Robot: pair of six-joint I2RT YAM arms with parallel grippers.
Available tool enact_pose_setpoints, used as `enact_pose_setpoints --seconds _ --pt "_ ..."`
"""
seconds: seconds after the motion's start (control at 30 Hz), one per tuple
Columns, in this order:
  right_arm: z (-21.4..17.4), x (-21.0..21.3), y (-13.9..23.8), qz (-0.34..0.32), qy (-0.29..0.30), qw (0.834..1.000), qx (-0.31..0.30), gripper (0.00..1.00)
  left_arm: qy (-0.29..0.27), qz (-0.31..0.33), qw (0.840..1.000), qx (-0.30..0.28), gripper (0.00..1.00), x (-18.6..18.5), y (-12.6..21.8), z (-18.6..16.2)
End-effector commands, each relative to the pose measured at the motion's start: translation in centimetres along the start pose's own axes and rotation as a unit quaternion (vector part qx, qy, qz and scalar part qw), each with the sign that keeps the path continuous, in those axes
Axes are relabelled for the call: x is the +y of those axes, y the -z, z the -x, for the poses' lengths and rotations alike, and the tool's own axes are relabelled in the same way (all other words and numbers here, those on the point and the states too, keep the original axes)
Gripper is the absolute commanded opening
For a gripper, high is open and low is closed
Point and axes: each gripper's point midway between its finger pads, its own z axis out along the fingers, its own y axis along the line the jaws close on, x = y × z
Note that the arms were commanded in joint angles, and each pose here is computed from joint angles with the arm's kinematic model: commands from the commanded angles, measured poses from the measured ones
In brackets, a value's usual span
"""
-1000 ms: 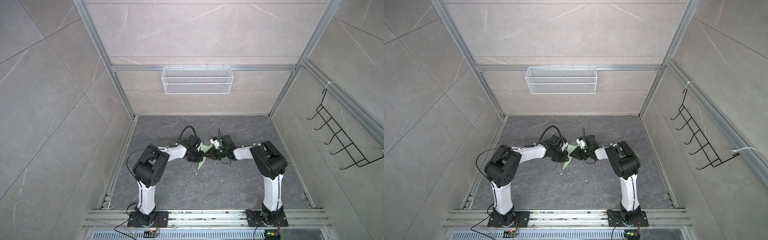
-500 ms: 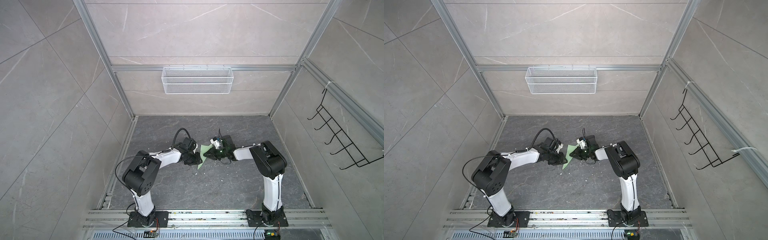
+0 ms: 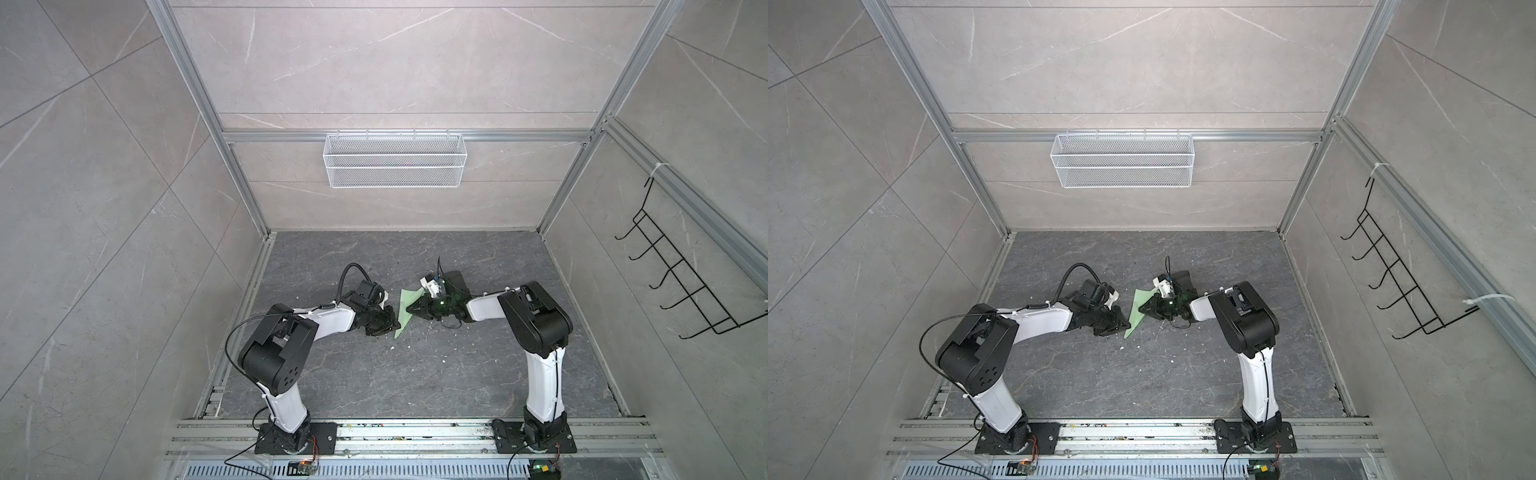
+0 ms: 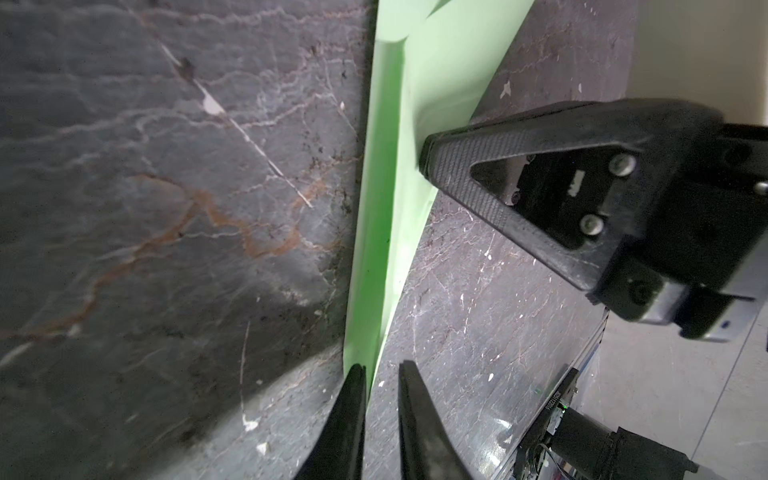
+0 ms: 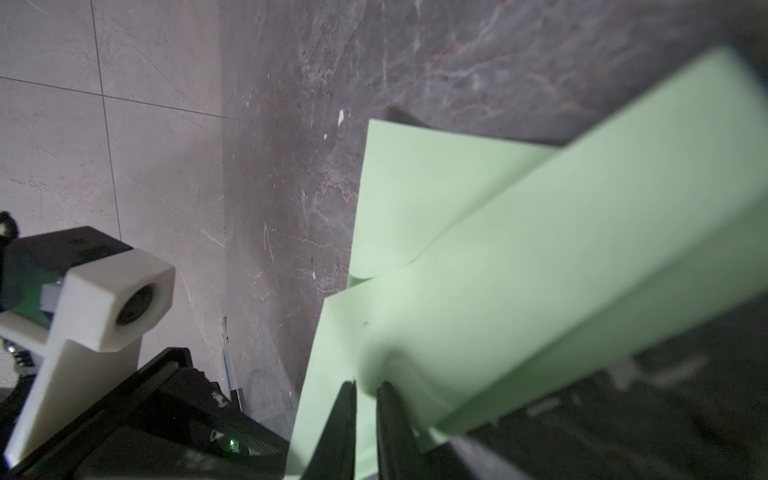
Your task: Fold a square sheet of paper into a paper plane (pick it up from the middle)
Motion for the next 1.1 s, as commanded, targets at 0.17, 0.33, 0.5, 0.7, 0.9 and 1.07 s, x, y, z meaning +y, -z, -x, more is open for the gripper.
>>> enact_pose_setpoints --seconds 0.17,0.33,0.5,0.7,0.9,1.07 --pt "-1.7 -2.8 -0.6 -0.033 -0.035 0.999 0.015 0.16 -0.007 -0.012 1.0 0.01 0.14 -0.6 -0.4 0.1" --pt "-1.6 -2.7 -0.5 -0.03 -0.035 0.999 0.014 0.16 -0.012 -0.014 1.0 0.008 0.1 -0.8 -0.4 0.3" --pt "-0.8 -0.1 0.2 0.004 -0.014 1.0 0.003 0.19 -0.026 0.004 1.0 0.008 0.06 -0.3 -0.3 0.6" --pt "-1.1 3.3 1.1 0.047 0.016 0.999 0.011 0.21 -0.03 0.016 0.999 0.016 0.06 0.3 -0.8 0.3" --pt "-2.4 3.2 0.6 0.047 0.013 0.998 0.027 0.21 -0.03 0.022 0.999 0.023 0.06 0.7 -1.2 0.0" --pt "-3.2 2.1 0.4 0.04 0.001 0.999 0.032 0.2 -0.034 0.024 0.999 0.022 0.06 0.7 -1.2 0.0"
